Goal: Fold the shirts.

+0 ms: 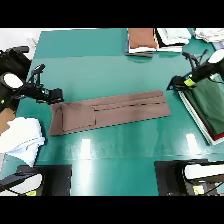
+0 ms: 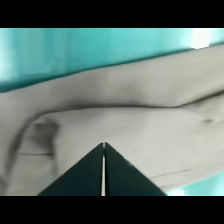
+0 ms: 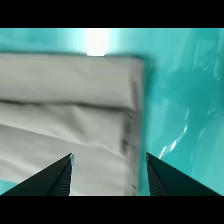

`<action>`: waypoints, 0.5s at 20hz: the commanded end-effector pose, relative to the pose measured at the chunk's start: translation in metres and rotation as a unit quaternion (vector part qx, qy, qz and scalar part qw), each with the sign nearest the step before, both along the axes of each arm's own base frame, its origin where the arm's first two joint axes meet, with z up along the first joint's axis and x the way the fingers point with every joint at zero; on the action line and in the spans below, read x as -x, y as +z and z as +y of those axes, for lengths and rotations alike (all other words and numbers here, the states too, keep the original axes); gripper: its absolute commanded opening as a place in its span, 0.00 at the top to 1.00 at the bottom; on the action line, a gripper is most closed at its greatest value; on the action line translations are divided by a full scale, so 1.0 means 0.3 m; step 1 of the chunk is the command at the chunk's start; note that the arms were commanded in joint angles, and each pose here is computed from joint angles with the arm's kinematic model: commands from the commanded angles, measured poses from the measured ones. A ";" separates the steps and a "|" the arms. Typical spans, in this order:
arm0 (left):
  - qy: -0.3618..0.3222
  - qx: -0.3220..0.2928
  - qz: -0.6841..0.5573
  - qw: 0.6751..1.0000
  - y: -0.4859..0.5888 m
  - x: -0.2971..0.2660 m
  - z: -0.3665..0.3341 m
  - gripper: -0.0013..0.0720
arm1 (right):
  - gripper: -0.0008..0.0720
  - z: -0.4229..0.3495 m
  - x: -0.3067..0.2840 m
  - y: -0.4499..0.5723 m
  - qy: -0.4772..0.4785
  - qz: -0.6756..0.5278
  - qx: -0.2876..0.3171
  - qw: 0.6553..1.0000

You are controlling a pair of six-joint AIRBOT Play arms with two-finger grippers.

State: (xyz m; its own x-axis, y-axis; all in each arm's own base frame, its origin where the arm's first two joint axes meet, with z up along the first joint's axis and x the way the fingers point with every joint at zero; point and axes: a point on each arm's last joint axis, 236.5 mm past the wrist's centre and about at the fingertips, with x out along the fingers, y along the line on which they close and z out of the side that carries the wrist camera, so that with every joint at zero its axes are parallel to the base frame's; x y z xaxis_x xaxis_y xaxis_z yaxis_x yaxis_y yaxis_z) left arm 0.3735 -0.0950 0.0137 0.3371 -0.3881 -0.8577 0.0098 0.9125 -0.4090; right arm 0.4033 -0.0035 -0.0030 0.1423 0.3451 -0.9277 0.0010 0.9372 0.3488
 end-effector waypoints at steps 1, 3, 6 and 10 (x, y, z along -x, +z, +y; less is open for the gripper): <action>-0.025 0.034 -0.016 0.999 0.029 -0.002 -0.115 0.95 | 0.25 -0.106 0.103 -0.102 -0.035 0.046 -0.024 0.998; -0.057 0.035 -0.027 0.997 0.027 0.012 -0.219 0.95 | 0.25 -0.113 0.141 -0.171 -0.055 0.055 -0.054 0.995; -0.074 0.045 -0.035 0.996 0.009 0.022 -0.368 0.95 | 0.25 -0.032 0.160 -0.234 -0.072 0.070 -0.136 0.986; -0.093 0.067 -0.017 0.993 -0.069 0.055 -0.564 0.95 | 0.26 0.117 0.123 -0.279 -0.058 0.078 -0.195 0.976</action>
